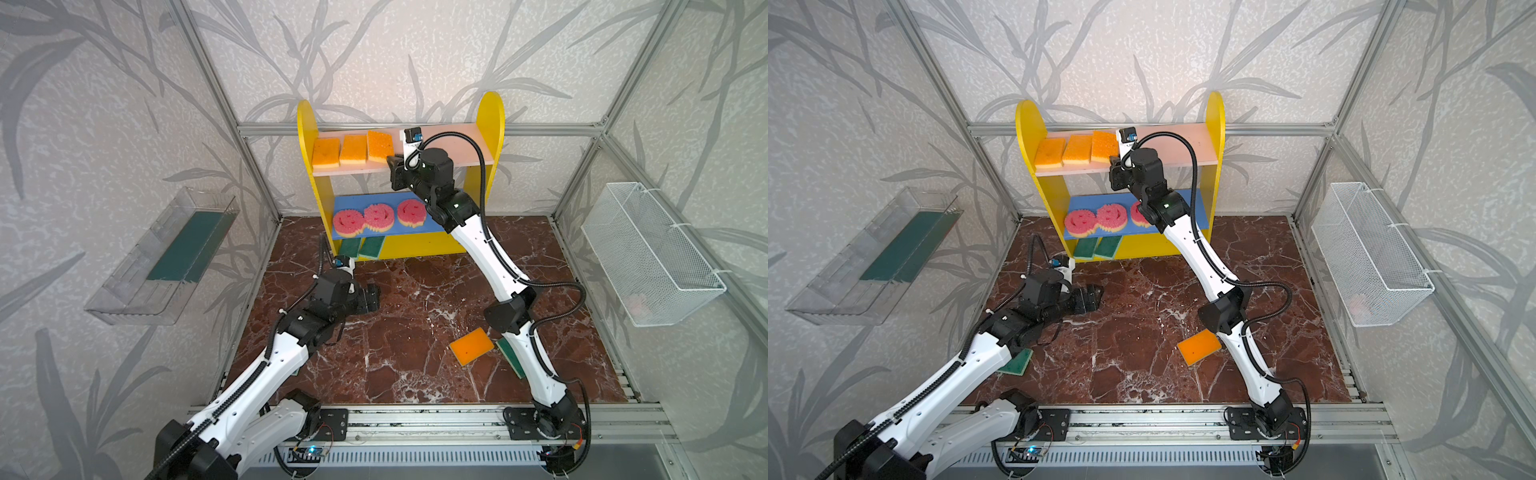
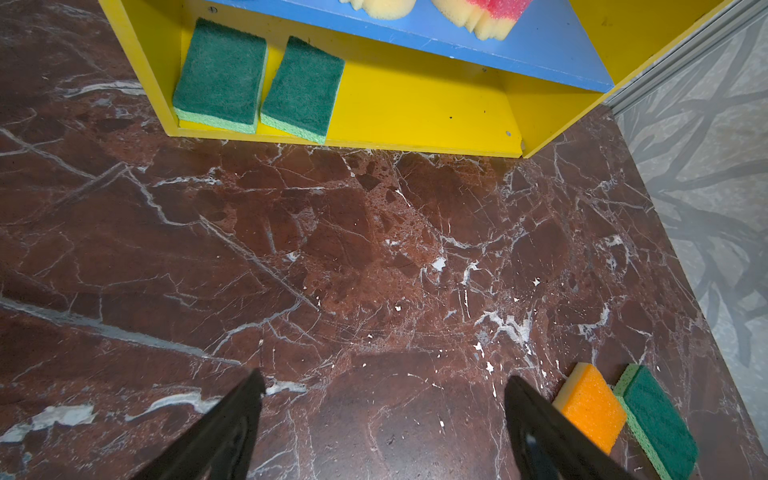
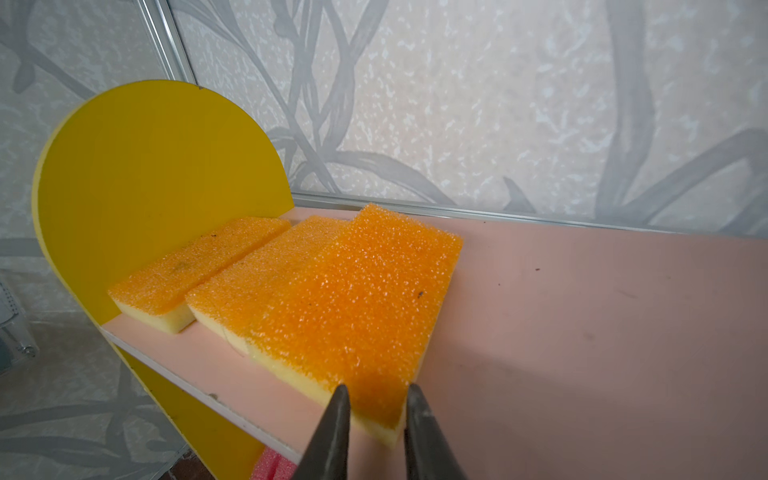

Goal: Place and organize the cleaning sponges onto the shelf
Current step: 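Open the right gripper and push the third sponge against the others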

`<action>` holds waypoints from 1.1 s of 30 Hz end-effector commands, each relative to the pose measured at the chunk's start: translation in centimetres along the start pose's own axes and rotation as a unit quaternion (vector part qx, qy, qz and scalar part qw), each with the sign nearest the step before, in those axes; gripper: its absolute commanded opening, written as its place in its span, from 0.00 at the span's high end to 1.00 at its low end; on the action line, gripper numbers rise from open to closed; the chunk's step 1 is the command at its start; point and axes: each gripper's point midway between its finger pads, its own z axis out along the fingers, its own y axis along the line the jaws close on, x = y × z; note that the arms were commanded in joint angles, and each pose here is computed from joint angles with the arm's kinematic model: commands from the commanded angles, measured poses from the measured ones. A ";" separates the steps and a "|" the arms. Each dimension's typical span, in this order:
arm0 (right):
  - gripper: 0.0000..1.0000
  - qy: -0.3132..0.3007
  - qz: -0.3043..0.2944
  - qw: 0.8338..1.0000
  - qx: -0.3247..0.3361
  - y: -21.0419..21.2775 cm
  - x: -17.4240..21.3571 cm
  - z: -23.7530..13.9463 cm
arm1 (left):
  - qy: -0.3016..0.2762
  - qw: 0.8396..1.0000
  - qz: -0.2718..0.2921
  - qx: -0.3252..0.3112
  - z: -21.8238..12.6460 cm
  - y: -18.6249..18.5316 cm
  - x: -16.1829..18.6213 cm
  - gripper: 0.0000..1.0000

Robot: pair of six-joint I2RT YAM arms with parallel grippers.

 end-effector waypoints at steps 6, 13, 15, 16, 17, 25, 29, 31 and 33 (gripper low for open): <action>0.72 0.045 0.003 0.999 -0.001 -0.7 3.0 0.6 | -0.008 1.000 -0.003 0.001 -0.4 -0.2 -0.6 0.08; 0.76 0.039 0.024 0.998 -0.036 0.5 3.0 0.9 | -0.009 1.000 -0.003 0.002 -0.5 -0.2 -0.7 0.08; 0.79 0.040 0.025 0.998 -0.033 0.3 3.3 1.1 | -0.010 1.000 -0.004 0.002 -0.6 -0.2 -0.7 0.08; 0.81 0.042 0.027 0.998 -0.032 0.2 3.5 1.3 | -0.010 1.000 -0.003 0.002 -0.6 -0.2 -0.7 0.08; 0.83 0.043 0.028 0.998 -0.031 0.1 3.7 1.3 | -0.010 1.000 -0.002 0.002 -0.7 -0.2 -0.7 0.08; 0.98 0.045 0.035 0.998 -0.037 0.3 4.0 1.5 | -0.012 1.000 -0.002 0.002 -0.7 -0.2 -0.8 0.08; 1.00 0.043 0.034 0.998 -0.036 0.3 3.7 1.4 | -0.013 1.000 -0.002 0.002 -0.8 -0.2 -0.9 0.08; 1.00 0.043 0.031 0.998 -0.032 0.2 3.6 1.3 | -0.013 1.000 -0.002 0.002 -0.8 -0.2 -0.9 0.08; 1.00 0.040 0.029 0.998 -0.026 0.0 3.2 1.0 | -0.013 1.000 -0.002 0.002 -0.8 -0.2 -0.9 0.08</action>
